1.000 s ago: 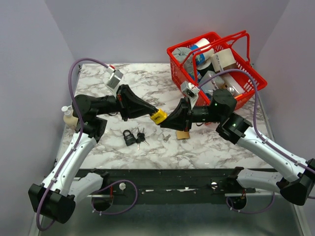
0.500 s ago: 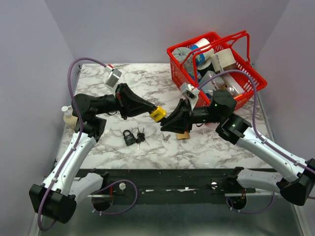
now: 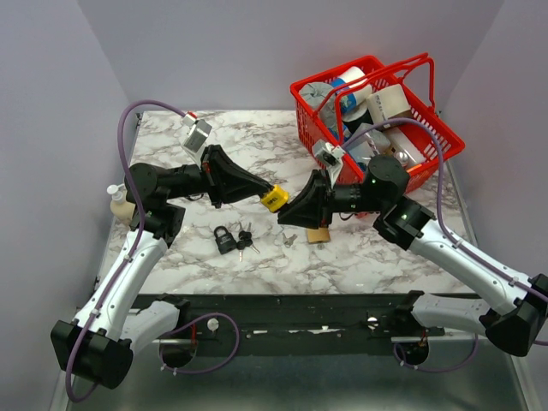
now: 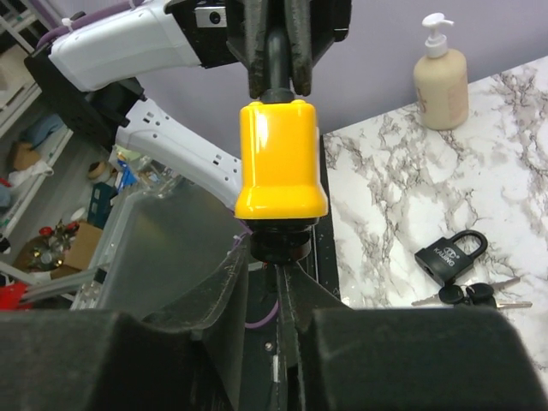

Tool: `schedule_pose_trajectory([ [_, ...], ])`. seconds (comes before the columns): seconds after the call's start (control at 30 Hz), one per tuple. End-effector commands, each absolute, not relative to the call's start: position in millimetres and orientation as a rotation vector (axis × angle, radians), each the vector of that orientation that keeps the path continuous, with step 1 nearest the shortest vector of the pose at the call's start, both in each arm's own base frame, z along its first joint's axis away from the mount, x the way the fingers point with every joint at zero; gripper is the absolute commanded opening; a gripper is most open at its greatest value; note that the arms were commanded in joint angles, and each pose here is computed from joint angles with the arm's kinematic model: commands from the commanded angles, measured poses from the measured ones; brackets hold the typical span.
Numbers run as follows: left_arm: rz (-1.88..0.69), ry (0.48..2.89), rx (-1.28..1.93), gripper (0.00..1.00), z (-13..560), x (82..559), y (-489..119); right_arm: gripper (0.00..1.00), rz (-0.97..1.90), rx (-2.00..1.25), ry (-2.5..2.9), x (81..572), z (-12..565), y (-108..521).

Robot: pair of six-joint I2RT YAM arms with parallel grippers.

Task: Lock with the key
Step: Place the lock at the center of the board.

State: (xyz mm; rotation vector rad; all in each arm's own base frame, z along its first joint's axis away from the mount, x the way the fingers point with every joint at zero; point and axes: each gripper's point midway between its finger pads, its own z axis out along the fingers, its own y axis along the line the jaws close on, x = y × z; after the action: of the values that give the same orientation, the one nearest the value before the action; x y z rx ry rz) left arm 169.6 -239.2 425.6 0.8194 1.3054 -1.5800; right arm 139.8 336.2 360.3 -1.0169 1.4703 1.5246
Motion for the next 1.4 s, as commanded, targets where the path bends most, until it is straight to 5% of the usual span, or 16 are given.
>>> schedule_pose_trajectory([
  [0.0, -1.55, 1.232, 0.834, 0.0, 440.8, 165.7, -238.5, 0.25, 1.54, -0.932, 1.482, 151.9, 375.5, 338.2],
  [0.83, -1.595, 1.31, 0.864, 0.0, 415.5, 156.0, -246.9, 0.01, 1.556, -0.928, 1.44, 161.2, 393.4, 342.2],
  [1.37, -1.447, 1.503, 0.975, 0.0, 355.8, 160.2, -262.6, 0.01, 1.584, -0.981, 1.445, 158.8, 391.7, 345.9],
])
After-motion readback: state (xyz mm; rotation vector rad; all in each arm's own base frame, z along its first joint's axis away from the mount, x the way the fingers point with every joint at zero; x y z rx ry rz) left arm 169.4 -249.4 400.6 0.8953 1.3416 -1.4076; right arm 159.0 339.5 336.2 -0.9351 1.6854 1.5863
